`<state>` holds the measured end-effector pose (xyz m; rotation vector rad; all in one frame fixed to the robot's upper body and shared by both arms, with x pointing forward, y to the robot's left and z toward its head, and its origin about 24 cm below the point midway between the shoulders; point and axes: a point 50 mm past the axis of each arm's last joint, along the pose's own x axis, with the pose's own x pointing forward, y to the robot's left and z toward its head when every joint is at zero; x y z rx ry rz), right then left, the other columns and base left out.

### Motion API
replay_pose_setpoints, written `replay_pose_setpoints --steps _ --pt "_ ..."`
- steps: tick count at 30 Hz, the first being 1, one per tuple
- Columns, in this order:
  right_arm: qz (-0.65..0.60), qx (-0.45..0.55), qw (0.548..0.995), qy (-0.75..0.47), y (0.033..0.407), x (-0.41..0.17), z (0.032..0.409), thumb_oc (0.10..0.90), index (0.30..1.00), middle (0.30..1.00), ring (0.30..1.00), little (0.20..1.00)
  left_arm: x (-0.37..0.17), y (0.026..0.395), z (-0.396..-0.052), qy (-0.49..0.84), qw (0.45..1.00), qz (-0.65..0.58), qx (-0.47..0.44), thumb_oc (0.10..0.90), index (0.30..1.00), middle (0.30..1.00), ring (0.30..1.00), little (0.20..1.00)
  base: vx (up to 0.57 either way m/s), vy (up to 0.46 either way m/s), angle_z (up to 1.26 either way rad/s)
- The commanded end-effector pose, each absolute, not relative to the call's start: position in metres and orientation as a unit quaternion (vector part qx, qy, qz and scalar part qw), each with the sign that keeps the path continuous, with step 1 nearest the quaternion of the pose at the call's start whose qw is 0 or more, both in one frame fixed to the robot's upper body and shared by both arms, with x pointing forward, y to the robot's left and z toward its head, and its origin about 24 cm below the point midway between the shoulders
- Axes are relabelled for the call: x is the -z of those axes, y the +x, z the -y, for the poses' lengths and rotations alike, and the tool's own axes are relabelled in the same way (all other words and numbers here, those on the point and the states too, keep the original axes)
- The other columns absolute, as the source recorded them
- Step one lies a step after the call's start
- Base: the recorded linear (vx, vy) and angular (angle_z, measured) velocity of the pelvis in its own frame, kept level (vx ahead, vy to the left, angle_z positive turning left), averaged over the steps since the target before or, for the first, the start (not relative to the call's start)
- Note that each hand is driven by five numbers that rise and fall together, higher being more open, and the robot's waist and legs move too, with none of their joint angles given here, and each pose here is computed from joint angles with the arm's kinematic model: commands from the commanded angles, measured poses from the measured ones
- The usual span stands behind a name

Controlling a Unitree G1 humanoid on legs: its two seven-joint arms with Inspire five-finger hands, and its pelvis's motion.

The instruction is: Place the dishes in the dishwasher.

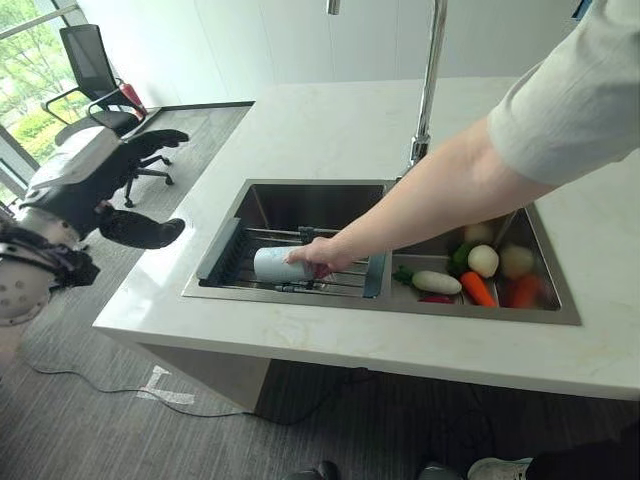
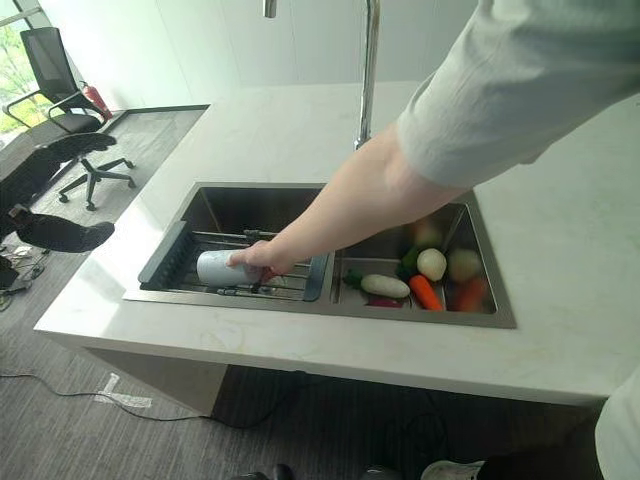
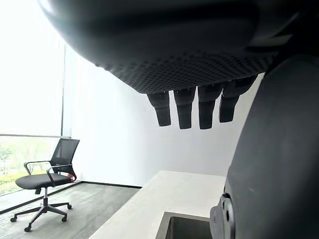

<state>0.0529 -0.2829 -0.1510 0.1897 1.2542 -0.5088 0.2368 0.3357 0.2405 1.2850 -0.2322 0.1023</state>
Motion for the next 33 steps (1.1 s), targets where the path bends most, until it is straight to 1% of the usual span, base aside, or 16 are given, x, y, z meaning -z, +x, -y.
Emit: replay_pose_setpoints --steps 1,5,13,15,17,20,22,33 --pt "-0.557 0.233 0.793 0.083 0.067 0.146 0.285 0.800 0.900 0.900 0.900 0.900 -0.295 0.224 -0.352 0.562 0.778 0.217 -0.179 0.800 0.900 0.900 0.900 0.900 -0.04 0.024 0.10" --pt "-0.556 0.232 0.794 0.082 0.068 0.147 0.282 0.800 0.900 0.900 0.900 0.900 -0.273 0.220 -0.352 0.555 0.781 0.222 -0.182 0.800 0.900 0.900 0.900 0.900 -0.03 0.016 0.13" --pt "-0.553 0.225 0.798 0.082 0.069 0.148 0.281 0.800 0.900 0.900 0.900 0.900 -0.256 0.223 -0.338 0.550 0.786 0.232 -0.158 0.800 0.900 0.900 0.900 0.900 -0.01 -0.001 0.10" --pt "-0.554 0.223 0.798 0.080 0.068 0.148 0.281 0.800 0.900 0.900 0.900 0.900 -0.252 0.226 -0.333 0.550 0.790 0.231 -0.139 0.800 0.900 0.900 0.900 0.900 -0.01 0.006 0.04" --pt "-0.557 0.220 0.797 0.079 0.068 0.148 0.280 0.800 0.900 0.900 0.900 0.900 -0.248 0.233 -0.321 0.552 0.794 0.235 -0.097 0.800 0.900 0.900 0.900 0.900 0.00 0.004 0.06" --pt "-0.563 0.217 0.794 0.077 0.061 0.150 0.282 0.800 0.900 0.900 0.900 0.900 -0.257 0.243 -0.301 0.559 0.783 0.269 -0.046 0.800 0.900 0.900 0.900 0.900 0.05 -0.016 0.01" --pt "-0.565 0.216 0.793 0.077 0.059 0.150 0.282 0.800 0.900 0.900 0.900 0.900 -0.264 0.246 -0.296 0.564 0.776 0.280 -0.031 0.800 0.900 0.900 0.900 0.900 0.06 -0.026 -0.06" --pt "-0.578 0.219 0.783 0.066 0.046 0.149 0.293 0.800 0.900 0.900 0.900 0.900 -0.284 0.266 -0.286 0.605 0.754 0.252 0.034 0.800 0.900 0.900 0.900 0.900 0.07 -0.008 -0.16"
